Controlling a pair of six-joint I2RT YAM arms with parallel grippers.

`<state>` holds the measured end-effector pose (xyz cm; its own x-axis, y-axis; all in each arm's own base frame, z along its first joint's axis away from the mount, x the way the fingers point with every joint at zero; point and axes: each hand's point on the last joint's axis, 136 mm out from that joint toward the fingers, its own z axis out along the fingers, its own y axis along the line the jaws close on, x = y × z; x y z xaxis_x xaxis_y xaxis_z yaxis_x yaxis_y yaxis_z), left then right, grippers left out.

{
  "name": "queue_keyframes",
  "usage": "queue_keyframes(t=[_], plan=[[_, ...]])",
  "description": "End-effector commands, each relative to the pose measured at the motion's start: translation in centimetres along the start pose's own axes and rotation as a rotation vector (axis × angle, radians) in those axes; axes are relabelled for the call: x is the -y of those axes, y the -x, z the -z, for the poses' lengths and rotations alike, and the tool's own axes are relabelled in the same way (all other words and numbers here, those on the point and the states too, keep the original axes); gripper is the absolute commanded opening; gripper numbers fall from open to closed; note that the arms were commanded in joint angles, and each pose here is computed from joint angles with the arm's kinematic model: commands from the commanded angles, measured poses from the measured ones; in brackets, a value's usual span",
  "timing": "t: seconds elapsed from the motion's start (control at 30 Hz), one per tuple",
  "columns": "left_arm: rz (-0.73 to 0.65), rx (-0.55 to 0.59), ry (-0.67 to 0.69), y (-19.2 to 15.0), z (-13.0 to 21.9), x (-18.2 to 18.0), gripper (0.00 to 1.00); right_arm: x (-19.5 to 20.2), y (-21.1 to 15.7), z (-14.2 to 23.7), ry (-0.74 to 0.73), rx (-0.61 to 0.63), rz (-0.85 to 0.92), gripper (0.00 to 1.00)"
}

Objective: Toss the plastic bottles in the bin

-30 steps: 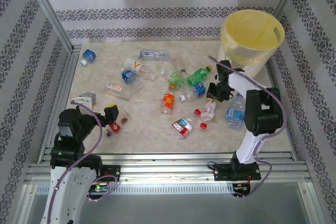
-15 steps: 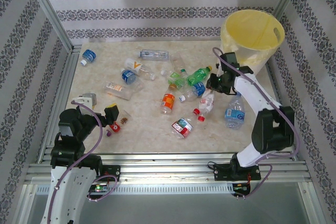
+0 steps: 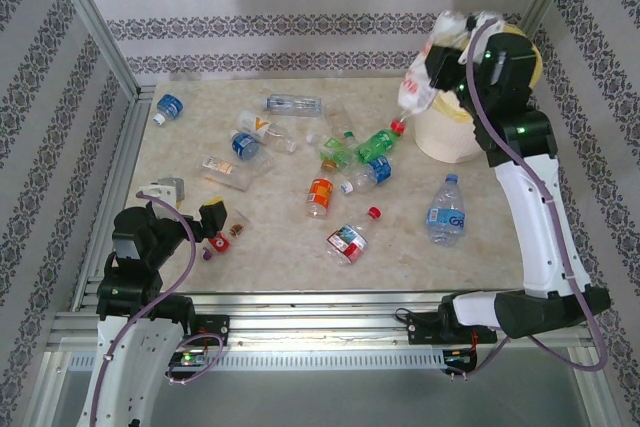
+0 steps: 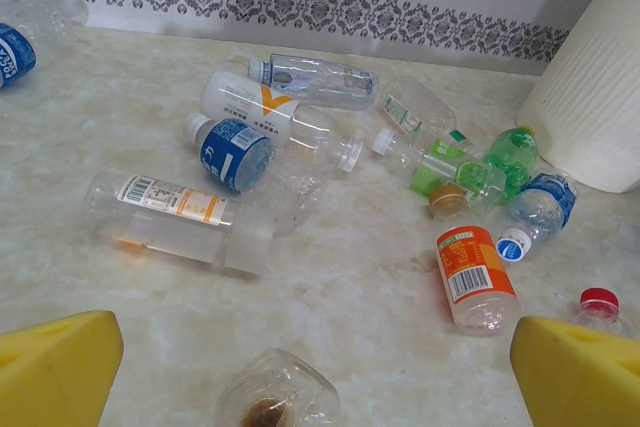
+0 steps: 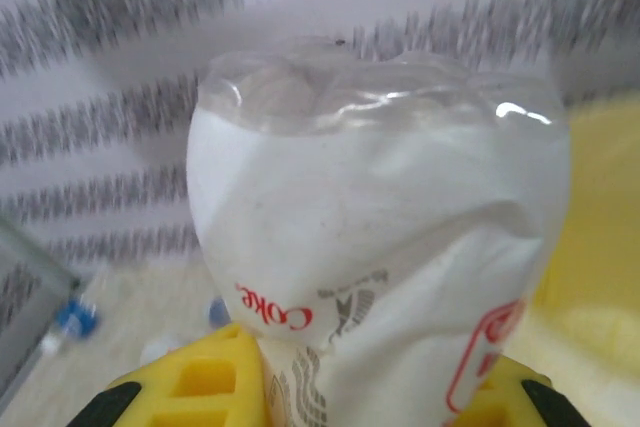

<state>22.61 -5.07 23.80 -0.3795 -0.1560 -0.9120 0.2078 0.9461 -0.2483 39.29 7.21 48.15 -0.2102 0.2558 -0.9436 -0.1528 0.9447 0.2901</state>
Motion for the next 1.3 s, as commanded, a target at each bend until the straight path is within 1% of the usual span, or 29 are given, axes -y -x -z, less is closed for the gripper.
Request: queue_keyframes(t=[0.0,0.1,0.2,0.3,0.37,0.5,0.63,0.77,0.9,1.0,1.07,1.13,1.17,1.2,1.23,1.27], plan=[[-0.005,0.001,-0.018,-0.1,-0.1,0.3,1.0,0.0,8.7,3.1,-0.071,0.326,0.1,0.01],[-0.007,0.004,-0.017,-0.1,0.0,0.4,1.0,-0.3,13.0,5.0,-0.098,0.495,0.145,0.0],[-0.008,0.007,-0.017,-0.1,0.1,0.4,1.0,-0.8,16.3,7.0,-0.117,0.637,0.196,0.0],[-0.008,0.007,-0.017,-0.1,0.1,0.4,1.0,-1.5,18.7,9.1,-0.123,0.786,0.246,0.0],[-0.008,0.009,-0.017,0.0,0.1,0.4,1.0,-1.9,19.9,10.2,-0.129,0.857,0.285,0.0],[-0.009,0.011,-0.018,0.0,0.1,0.4,1.0,-2.4,21.1,11.4,-0.149,0.937,0.356,0.0],[-0.012,0.024,-0.042,0.2,0.2,0.8,1.0,-1.7,21.3,11.4,-0.18,0.946,0.375,0.0],[-0.019,0.051,-0.061,0.5,0.5,1.2,1.0,-0.2,20.9,10.3,-0.217,0.923,0.371,0.0],[-0.033,0.087,-0.082,0.8,0.9,1.6,1.0,2.4,19.7,7.6,-0.275,0.86,0.359,0.0],[-0.046,0.119,-0.104,1.0,1.2,2.0,1.0,5.8,17.4,3.5,-0.336,0.751,0.339,0.0],[-0.052,0.133,-0.105,1.1,1.4,2.0,1.0,8.6,14.9,0.1,-0.362,0.658,0.316,0.0],[-0.057,0.143,-0.096,1.2,1.6,2.0,1.0,12.6,11.5,-3.8,-0.435,0.525,0.27,0.02],[-0.058,0.141,-0.092,1.2,1.6,1.9,1.0,14.1,9.9,-5.5,-0.447,0.459,0.257,0.11],[-0.057,0.139,-0.09,1.2,1.6,1.8,1.0,15.6,7.9,-7.4,-0.456,0.374,0.246,0.32],[-0.056,0.136,-0.088,1.1,1.6,1.8,1.0,17.0,6.0,-8.7,-0.479,0.298,0.228,0.47],[-0.056,0.136,-0.087,1.1,1.6,1.8,1.0,17.6,4.7,-9.5,-0.49,0.247,0.218,0.58]])
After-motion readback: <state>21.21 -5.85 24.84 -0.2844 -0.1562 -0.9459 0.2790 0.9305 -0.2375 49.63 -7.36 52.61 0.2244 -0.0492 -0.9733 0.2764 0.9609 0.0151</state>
